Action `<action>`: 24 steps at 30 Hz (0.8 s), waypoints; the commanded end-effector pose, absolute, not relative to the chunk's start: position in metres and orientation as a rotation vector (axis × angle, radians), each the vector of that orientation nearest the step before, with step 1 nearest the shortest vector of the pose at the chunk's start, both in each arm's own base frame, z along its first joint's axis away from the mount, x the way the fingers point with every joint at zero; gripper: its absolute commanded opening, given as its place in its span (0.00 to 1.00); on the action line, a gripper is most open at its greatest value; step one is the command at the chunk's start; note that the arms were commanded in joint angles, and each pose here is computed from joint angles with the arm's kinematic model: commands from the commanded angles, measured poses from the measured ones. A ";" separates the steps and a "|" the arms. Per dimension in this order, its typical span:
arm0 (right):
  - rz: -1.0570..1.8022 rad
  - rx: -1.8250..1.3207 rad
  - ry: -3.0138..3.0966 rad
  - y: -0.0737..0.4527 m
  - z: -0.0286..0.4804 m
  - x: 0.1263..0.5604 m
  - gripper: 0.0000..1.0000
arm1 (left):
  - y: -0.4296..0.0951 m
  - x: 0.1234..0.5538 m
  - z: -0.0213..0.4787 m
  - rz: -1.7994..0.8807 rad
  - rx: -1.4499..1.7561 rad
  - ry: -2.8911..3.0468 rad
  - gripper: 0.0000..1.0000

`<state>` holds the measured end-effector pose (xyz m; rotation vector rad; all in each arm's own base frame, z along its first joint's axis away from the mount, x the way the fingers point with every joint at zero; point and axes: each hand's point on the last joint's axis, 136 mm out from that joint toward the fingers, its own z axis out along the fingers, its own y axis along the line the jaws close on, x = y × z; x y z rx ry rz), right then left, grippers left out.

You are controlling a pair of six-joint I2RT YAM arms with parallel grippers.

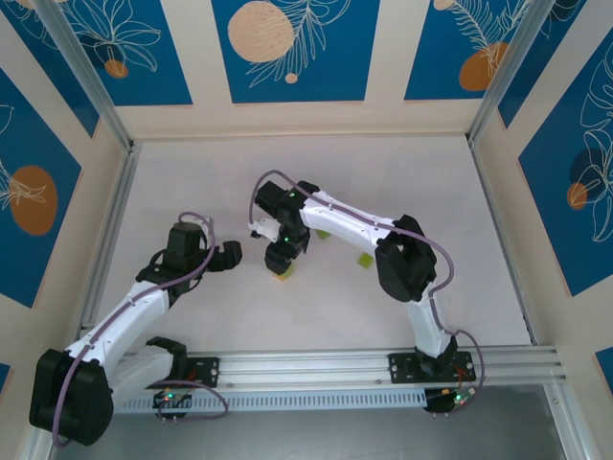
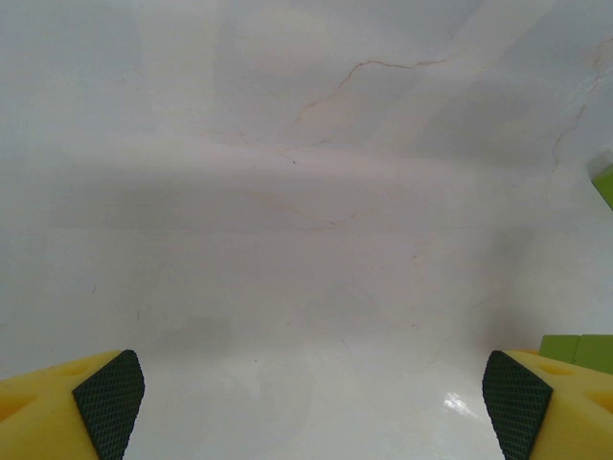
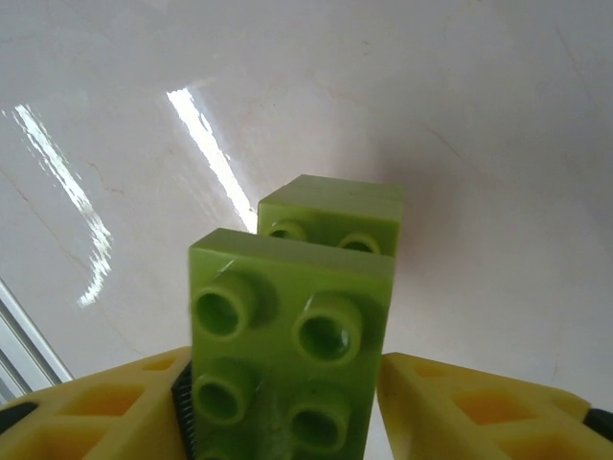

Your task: Assemble a carrot with lego

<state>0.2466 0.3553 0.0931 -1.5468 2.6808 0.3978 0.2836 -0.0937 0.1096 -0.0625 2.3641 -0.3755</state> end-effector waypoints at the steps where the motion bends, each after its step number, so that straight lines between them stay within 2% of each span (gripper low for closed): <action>1: 0.404 -1.578 2.687 0.358 0.094 0.242 0.50 | -0.092 0.284 0.113 -0.388 -0.057 2.344 0.94; 6: 0.417 -1.581 2.683 0.357 0.102 0.240 0.40 | -0.093 0.284 0.112 -0.387 -0.056 2.347 0.94; 11: 0.445 -1.662 2.640 0.348 0.113 0.225 0.39 | -0.093 0.285 0.112 -0.391 -0.052 2.343 0.94; 16: 0.342 -1.807 2.526 0.336 0.116 0.206 0.39 | -0.092 0.286 0.113 -0.384 -0.050 2.336 0.94; 24: 0.322 -1.935 2.271 0.341 0.130 0.172 0.38 | -0.096 0.287 0.114 -0.402 -0.032 2.323 0.94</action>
